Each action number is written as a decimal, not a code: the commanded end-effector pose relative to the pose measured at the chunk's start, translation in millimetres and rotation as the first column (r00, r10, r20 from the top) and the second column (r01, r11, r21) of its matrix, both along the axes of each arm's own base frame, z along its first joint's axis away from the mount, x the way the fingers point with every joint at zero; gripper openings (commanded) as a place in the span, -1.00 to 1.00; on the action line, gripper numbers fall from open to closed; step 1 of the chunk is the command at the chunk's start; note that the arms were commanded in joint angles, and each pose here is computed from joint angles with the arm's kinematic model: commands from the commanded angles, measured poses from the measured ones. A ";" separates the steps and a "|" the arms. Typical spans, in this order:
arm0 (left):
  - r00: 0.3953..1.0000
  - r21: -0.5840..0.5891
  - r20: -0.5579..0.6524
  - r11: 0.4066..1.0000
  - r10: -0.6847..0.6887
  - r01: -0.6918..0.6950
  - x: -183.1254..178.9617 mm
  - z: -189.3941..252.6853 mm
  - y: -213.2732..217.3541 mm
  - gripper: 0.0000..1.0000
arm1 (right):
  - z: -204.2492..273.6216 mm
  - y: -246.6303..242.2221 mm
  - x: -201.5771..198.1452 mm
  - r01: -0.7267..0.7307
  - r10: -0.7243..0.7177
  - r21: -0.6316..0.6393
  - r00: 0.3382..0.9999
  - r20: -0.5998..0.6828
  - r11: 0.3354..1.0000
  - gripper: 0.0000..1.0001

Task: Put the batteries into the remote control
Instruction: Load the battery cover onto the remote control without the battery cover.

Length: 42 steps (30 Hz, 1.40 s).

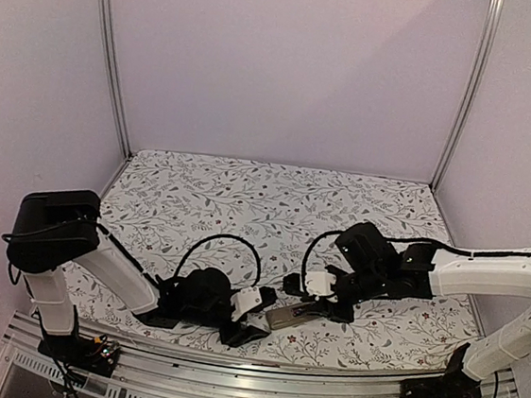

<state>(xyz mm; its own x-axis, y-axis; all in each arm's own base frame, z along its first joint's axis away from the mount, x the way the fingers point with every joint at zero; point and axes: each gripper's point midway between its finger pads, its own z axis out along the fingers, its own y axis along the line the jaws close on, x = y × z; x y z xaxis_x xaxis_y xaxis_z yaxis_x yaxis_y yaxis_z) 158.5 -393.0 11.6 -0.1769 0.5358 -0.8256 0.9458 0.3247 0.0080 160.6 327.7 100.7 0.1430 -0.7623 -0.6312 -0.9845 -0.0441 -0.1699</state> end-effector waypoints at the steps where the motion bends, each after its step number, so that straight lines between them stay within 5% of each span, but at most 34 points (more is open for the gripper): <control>1: 1.000 -0.041 0.001 0.999 -0.023 0.023 -6.8 15.1 8.7 0.32 | -23.3 6.6 -2.3 -0.175 0.178 -0.084 0.984 0.028 0.981 -0.51; 26: 1.000 -0.046 0.030 0.999 -0.010 0.011 -7.6 28.5 22.9 0.34 | -61.0 -2.7 23.5 -0.176 0.180 -0.201 0.984 0.000 0.964 -0.56; 42: 1.000 -0.020 0.029 1.000 0.002 -0.002 -4.7 22.4 27.8 0.33 | -62.6 1.0 22.9 -0.200 0.198 -0.216 0.980 -0.034 0.956 -0.87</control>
